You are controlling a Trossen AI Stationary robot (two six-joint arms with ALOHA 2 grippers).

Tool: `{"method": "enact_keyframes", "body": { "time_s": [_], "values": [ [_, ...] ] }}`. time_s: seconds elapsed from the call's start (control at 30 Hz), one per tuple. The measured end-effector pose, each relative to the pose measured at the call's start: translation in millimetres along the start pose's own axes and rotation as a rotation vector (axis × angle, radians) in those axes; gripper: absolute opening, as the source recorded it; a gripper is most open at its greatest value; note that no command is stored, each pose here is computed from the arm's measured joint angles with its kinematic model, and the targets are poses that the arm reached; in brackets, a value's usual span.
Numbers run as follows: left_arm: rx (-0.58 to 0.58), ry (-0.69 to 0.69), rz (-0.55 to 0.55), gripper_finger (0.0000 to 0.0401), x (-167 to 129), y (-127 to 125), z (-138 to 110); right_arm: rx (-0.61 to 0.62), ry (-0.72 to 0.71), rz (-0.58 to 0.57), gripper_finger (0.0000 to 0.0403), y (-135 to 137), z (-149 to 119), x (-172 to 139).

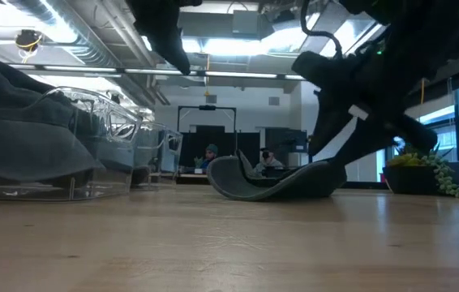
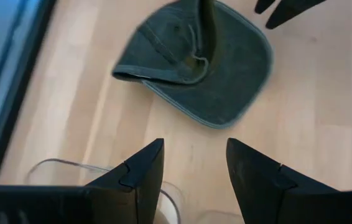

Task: Pick & Place hat
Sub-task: Put the black cap into the top transparent bin

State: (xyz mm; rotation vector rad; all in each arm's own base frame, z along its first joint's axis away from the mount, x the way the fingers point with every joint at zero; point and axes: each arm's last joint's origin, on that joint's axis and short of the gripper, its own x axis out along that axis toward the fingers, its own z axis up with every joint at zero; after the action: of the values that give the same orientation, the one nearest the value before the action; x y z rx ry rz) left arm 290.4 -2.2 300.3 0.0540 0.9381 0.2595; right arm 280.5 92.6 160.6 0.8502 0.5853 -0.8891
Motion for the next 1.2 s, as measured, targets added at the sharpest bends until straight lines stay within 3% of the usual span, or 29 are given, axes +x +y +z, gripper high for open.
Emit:
{"method": "enact_keyframes", "body": {
  "time_s": [0.2,0.5,0.9,1.2],
  "values": [
    [0.032,0.019,-0.083,0.0167,1.1,2.2,-0.8,0.045,-0.021,0.017,0.0180,3.9,-15.2,19.3],
    [0.065,0.075,-0.096,0.0169,1.0,2.7,-6.4,0.095,-0.214,0.062,0.0180,8.6,-16.5,23.4],
    [0.085,0.085,-0.100,0.0170,1.0,2.7,-7.4,0.136,-0.233,0.064,0.0180,8.6,-16.0,25.6],
    [0.089,0.101,-0.100,0.0167,0.8,2.9,-8.9,0.166,-0.254,0.055,0.0180,8.2,-19.7,48.9]
  ]
}}
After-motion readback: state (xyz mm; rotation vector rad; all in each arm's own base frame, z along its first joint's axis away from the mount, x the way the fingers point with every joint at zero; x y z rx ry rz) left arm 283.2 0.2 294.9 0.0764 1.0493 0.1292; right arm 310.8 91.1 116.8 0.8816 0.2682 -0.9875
